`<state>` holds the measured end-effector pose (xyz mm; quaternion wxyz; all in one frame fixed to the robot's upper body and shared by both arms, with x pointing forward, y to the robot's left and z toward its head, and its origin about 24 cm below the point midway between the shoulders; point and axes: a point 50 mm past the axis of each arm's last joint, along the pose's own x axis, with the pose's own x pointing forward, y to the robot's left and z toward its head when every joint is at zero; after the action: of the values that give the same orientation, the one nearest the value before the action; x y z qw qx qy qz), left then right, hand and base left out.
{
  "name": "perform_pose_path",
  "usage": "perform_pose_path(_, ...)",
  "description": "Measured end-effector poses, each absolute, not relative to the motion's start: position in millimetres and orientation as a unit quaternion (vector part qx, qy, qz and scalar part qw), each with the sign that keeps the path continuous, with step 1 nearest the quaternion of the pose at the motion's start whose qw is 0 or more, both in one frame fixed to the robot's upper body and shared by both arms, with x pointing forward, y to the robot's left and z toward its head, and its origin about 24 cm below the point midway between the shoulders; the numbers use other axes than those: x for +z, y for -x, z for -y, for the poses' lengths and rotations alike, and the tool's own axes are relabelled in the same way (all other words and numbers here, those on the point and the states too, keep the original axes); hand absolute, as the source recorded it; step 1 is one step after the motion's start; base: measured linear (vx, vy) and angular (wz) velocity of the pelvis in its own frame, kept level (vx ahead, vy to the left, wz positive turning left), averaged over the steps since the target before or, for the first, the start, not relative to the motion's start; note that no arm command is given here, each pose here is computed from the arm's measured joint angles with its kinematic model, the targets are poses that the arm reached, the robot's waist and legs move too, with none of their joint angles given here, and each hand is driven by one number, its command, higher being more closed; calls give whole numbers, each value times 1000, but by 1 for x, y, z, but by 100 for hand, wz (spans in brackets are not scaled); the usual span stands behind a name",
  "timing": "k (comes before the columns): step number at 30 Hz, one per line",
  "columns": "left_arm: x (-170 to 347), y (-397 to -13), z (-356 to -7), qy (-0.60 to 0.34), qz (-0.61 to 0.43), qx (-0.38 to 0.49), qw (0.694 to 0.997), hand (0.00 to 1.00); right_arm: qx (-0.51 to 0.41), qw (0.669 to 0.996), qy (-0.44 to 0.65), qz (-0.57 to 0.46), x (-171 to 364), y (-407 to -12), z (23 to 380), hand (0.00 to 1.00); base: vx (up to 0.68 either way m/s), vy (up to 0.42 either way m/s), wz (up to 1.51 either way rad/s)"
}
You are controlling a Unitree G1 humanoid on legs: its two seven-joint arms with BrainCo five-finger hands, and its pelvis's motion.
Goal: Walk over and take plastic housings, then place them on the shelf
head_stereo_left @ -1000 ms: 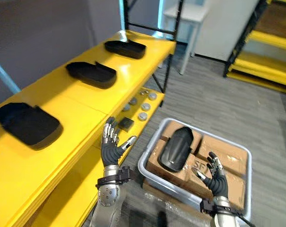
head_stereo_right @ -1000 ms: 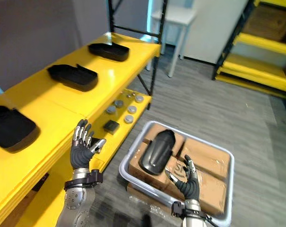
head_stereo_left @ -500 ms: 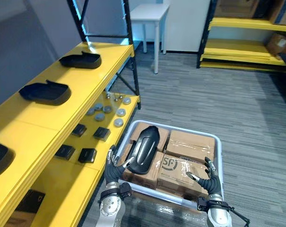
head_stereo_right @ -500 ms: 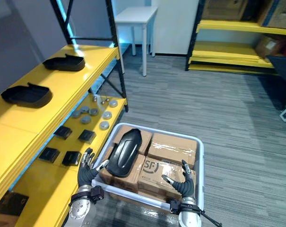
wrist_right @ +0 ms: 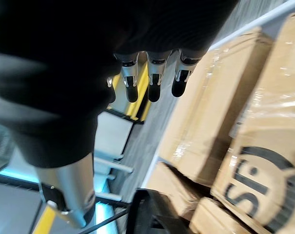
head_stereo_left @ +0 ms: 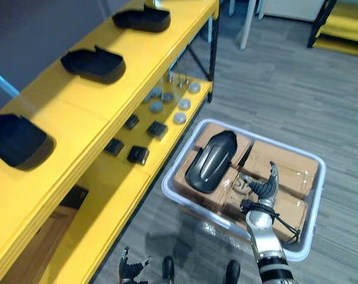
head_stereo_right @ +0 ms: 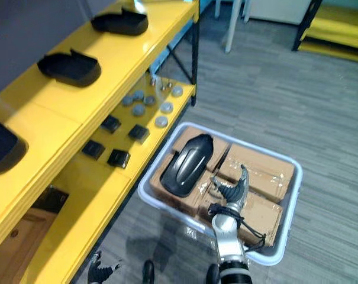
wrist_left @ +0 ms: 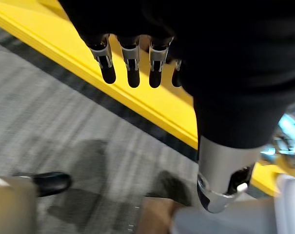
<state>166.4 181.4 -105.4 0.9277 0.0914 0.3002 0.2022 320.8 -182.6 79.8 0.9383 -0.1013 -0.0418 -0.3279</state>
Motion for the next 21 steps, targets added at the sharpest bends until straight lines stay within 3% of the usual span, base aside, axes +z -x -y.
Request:
perform_pose_path(9, -99, -194, -177, -93, -277, 180, 939, 0, -345, 931, 112, 47, 139, -383, 197, 0, -34, 14, 6)
perform_pose_path(17, -94, -211, -174, -91, -263, 165, 946, 0, -326, 938, 119, 32, 164, -404, 202, 0, 31, 21, 13)
perform_pose_path(18, -93, -212, -174, -90, -261, 165, 947, 0, -325, 937, 126, 31, 169, -406, 204, 100, 3, 19, 14)
perform_pose_path(21, -91, -218, -174, -93, -258, 161, 948, 0, -326, 936, 132, 26, 172, -408, 208, 100, -3, 14, 15)
